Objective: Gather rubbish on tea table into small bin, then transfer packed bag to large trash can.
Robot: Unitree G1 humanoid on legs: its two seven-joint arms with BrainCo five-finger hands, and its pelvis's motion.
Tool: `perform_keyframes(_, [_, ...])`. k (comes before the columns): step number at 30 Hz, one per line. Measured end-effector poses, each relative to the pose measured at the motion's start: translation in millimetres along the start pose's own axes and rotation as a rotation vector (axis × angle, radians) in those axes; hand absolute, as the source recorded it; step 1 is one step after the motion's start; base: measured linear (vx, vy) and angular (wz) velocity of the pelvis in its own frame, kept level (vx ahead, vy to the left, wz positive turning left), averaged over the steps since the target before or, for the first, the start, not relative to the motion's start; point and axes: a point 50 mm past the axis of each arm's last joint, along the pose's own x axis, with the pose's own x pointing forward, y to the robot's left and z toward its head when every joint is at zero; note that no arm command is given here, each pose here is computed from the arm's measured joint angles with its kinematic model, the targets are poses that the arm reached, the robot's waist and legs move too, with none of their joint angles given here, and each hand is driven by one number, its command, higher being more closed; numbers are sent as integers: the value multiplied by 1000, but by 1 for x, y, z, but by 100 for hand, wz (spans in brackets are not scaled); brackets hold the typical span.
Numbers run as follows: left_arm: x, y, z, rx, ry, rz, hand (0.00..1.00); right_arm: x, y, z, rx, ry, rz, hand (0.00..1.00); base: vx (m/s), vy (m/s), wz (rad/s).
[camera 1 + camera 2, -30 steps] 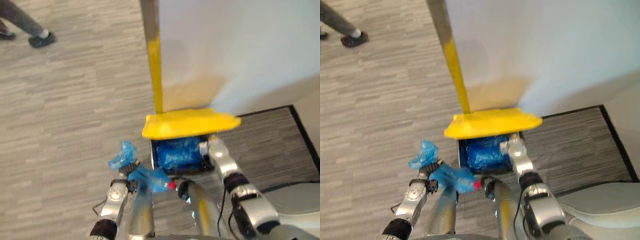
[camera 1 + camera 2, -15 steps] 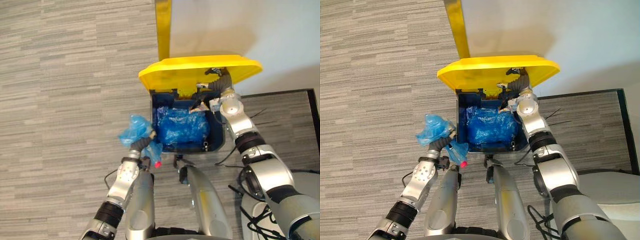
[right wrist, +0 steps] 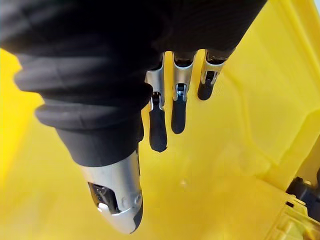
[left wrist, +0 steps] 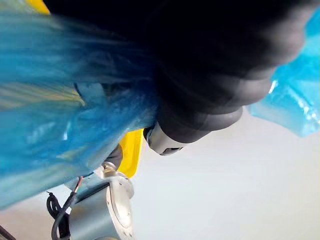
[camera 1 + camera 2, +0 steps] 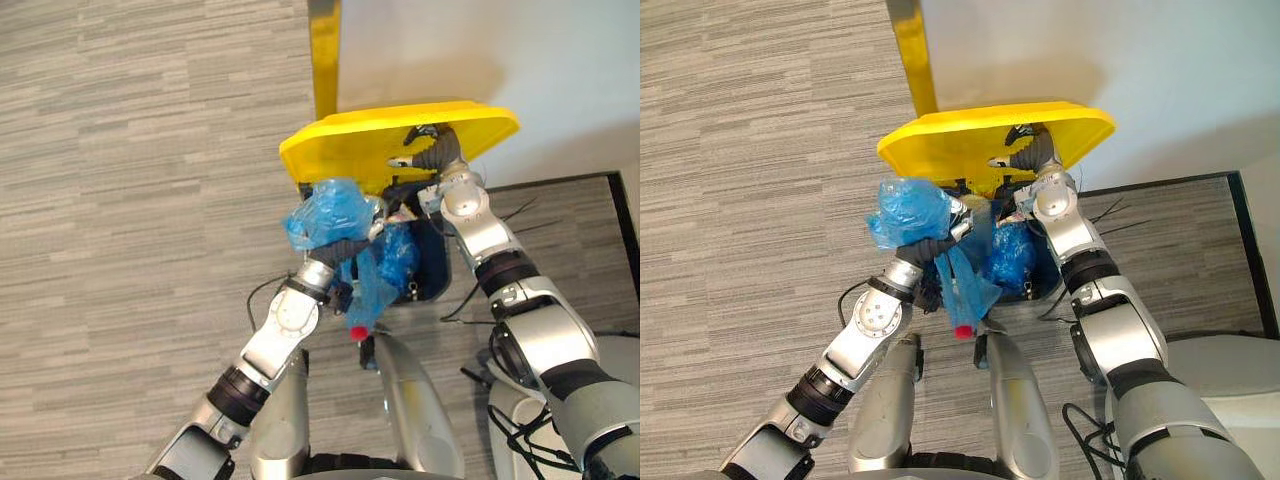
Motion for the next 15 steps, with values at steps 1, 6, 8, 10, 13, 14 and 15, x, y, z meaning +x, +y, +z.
perform_keyframes(1, [2,3,-12,18,54,13,100,1,-2,5,0,-20,2,0,-25,-33,1])
perform_keyframes(6, [4,28,-63,186,323,76,0,6,-14,31,-4,-131,-18,0,-6,-41,0])
perform_keyframes(8, [11,37,-72,238,381,105,0,6,-19,39,-6,-167,-31,0,2,-49,0])
perform_keyframes(10, [13,43,-79,245,437,132,0,5,-19,45,9,-192,-35,0,0,-34,-3])
perform_keyframes(13, [4,49,-98,245,570,173,0,5,-13,49,55,-202,-37,0,2,-23,-8])
perform_keyframes(14, [-2,47,-105,242,616,174,0,4,-8,53,74,-212,-33,0,5,-22,-11])
perform_keyframes(15, [-4,46,-107,245,632,169,0,4,-5,55,83,-220,-30,0,6,-18,-14])
